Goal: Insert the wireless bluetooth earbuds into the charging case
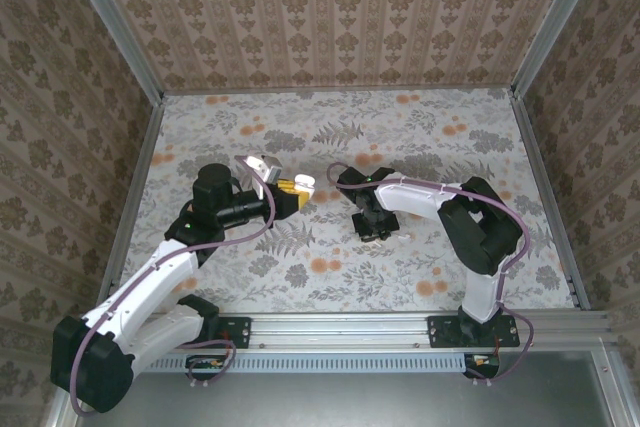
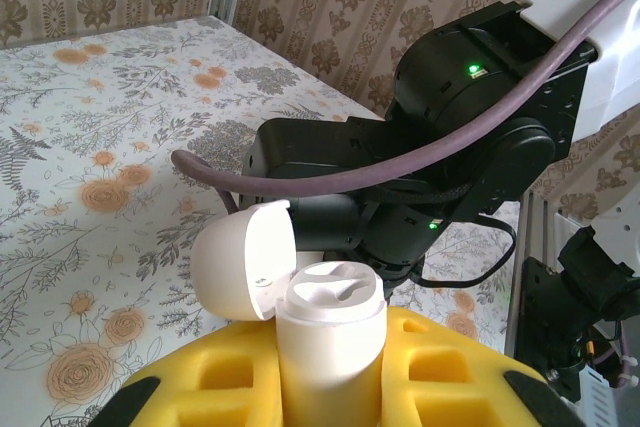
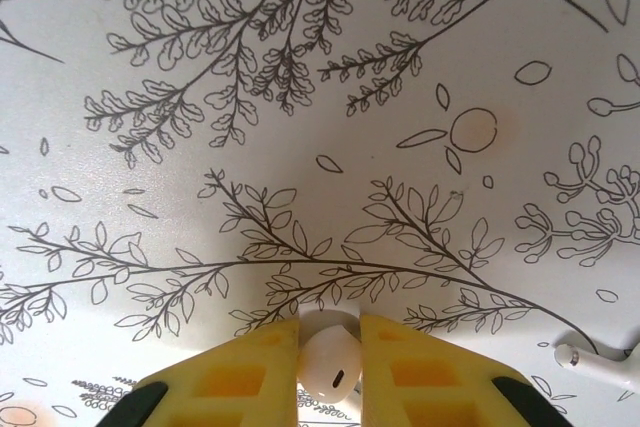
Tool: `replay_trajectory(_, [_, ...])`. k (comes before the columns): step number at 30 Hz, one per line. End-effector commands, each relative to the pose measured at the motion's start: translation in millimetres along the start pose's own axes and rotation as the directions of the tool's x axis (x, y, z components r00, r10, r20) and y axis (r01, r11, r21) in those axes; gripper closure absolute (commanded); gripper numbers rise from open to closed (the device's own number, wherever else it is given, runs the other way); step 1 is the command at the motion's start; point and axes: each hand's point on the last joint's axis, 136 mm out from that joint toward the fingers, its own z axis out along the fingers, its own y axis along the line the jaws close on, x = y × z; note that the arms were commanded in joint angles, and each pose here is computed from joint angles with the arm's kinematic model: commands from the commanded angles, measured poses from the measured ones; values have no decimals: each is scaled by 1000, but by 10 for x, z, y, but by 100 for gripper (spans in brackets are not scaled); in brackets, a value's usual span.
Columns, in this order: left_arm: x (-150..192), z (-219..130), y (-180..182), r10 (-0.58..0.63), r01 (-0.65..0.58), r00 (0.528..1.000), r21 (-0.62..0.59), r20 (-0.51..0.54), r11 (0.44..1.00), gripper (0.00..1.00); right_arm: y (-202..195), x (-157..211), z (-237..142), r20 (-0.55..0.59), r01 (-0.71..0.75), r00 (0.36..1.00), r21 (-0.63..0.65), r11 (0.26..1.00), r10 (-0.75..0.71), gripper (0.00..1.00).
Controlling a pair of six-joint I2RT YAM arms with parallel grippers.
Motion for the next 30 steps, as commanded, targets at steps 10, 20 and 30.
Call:
replay_trajectory(10, [-116, -23, -29, 56, -57, 997, 11, 49, 998, 100, 91, -190, -709, 193, -78, 974, -216, 973, 121, 85])
replay_trajectory(20, [-226, 56, -43, 69, -71, 991, 12, 111, 997, 100, 162, -334, -1877, 475, 8, 844, -478, 878, 251, 88])
replay_trajectory(30, [-355, 222, -11, 142, -123, 967, -102, 209, 987, 100, 254, -393, -2720, 542, 96, 693, -722, 685, 475, 89])
